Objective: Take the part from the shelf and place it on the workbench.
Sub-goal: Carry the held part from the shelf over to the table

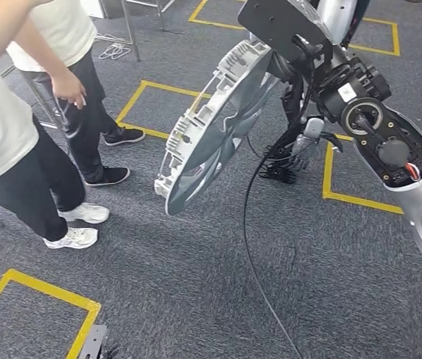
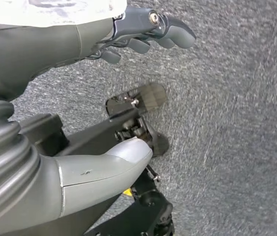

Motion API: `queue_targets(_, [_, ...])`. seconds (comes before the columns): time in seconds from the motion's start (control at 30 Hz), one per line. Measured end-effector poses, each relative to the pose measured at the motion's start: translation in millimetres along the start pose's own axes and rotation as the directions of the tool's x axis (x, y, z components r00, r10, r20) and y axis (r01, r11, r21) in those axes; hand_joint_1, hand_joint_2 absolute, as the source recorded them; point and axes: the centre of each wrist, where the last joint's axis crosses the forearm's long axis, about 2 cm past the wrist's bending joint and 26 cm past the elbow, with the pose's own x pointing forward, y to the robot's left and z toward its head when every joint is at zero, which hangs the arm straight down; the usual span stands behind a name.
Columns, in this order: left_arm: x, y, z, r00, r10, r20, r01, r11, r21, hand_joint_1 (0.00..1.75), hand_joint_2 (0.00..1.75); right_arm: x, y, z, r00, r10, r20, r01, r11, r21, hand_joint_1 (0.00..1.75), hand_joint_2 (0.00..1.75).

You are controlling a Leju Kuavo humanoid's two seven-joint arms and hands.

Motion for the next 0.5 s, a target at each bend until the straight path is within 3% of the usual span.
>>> queue_targets(0.5, [11, 5, -5, 1.0, -0.011, 0.009, 0.011, 1.0, 0.003, 0.0, 1.75, -6, -7, 5, 1.0, 0.014, -0.016, -0.015, 1.0, -0.013, 1.75, 1.75])
